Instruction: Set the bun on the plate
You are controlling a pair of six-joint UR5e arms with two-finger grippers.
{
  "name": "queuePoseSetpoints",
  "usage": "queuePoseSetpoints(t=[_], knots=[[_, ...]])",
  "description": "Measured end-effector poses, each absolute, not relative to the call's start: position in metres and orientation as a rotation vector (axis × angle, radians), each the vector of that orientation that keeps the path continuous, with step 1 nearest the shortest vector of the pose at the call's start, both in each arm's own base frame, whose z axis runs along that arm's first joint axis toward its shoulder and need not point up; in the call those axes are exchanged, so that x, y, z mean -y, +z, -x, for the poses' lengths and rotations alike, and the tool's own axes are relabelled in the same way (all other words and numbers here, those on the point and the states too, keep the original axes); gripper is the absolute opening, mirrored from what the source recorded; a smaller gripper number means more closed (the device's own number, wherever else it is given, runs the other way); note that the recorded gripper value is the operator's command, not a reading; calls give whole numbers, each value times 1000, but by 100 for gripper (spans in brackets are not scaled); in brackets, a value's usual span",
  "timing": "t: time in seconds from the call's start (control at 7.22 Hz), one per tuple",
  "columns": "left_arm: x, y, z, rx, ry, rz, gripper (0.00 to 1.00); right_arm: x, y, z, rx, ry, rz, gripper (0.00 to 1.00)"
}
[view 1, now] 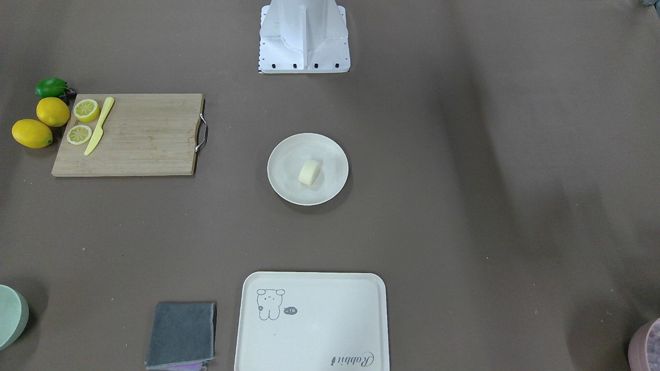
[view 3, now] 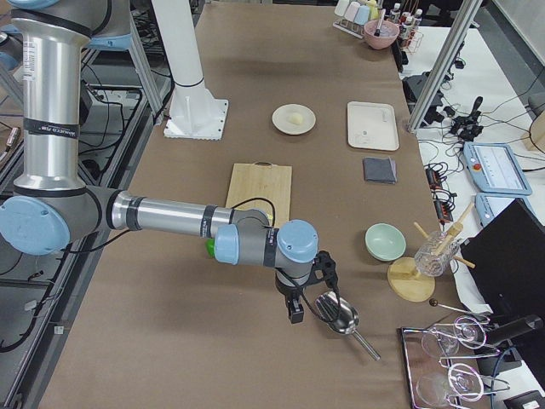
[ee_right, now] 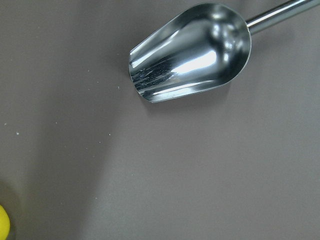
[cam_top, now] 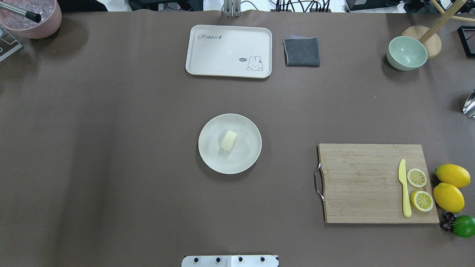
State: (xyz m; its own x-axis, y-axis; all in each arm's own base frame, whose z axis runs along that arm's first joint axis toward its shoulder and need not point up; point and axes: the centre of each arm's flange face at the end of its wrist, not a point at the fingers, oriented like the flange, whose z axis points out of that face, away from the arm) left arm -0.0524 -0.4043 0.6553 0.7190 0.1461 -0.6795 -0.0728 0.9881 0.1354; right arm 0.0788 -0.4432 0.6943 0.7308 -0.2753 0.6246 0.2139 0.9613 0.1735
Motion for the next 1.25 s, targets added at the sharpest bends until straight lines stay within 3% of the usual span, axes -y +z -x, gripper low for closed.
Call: queuePoseSetpoints(t=[1.25], knots=[[408,649,52,-759,131,-117,98,444,694,-79,700,-270,-93,100]])
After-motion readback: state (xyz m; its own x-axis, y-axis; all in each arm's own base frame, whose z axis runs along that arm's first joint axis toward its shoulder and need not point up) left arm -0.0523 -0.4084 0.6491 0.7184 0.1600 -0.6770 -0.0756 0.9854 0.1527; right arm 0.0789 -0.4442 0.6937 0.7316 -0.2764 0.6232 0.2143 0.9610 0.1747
